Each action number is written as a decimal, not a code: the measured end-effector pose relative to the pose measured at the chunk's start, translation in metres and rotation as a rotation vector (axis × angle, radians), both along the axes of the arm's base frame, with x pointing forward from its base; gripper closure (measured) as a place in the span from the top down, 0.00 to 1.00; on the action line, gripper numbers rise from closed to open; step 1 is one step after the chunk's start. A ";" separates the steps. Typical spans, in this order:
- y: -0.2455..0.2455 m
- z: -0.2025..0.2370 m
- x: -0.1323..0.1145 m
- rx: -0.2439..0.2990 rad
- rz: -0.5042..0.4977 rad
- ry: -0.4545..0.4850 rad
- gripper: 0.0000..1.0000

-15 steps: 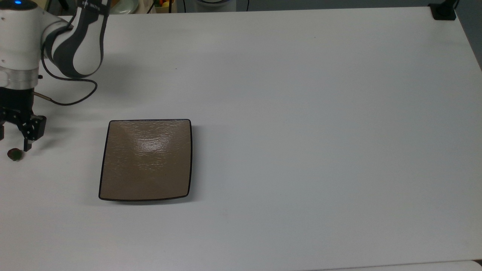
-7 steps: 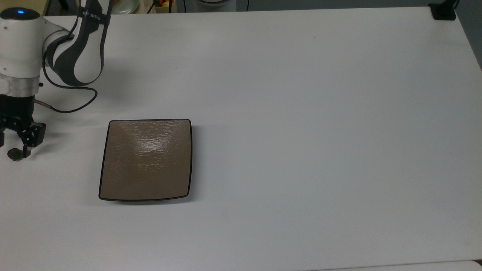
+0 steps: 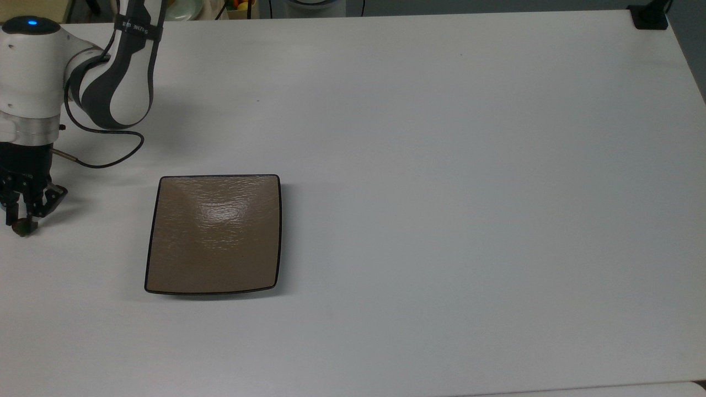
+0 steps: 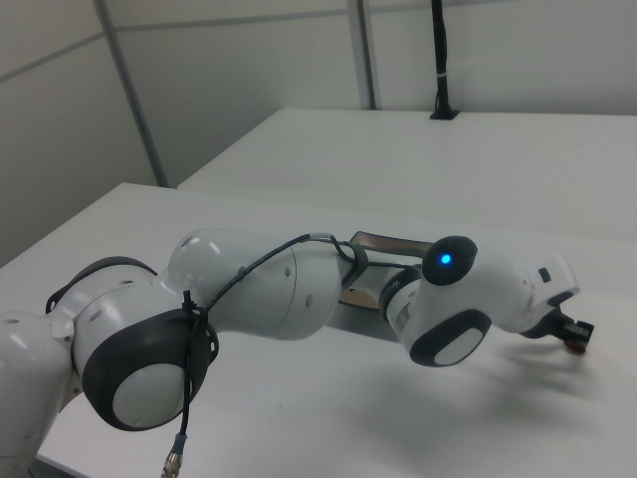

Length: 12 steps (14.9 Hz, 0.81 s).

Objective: Strawberries on a ceramic plate
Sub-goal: 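Lift the strawberry and carry it over the brown ceramic plate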

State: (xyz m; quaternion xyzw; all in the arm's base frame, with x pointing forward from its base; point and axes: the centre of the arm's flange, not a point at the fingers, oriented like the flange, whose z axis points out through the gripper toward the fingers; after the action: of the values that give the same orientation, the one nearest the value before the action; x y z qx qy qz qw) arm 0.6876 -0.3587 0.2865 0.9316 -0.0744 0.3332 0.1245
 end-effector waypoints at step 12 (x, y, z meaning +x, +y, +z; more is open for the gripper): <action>0.001 0.045 0.006 -0.024 0.005 -0.062 0.32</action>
State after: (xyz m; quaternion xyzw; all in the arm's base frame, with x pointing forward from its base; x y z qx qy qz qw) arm 0.6941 -0.3576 0.3318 0.9195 -0.0717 0.3630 0.1326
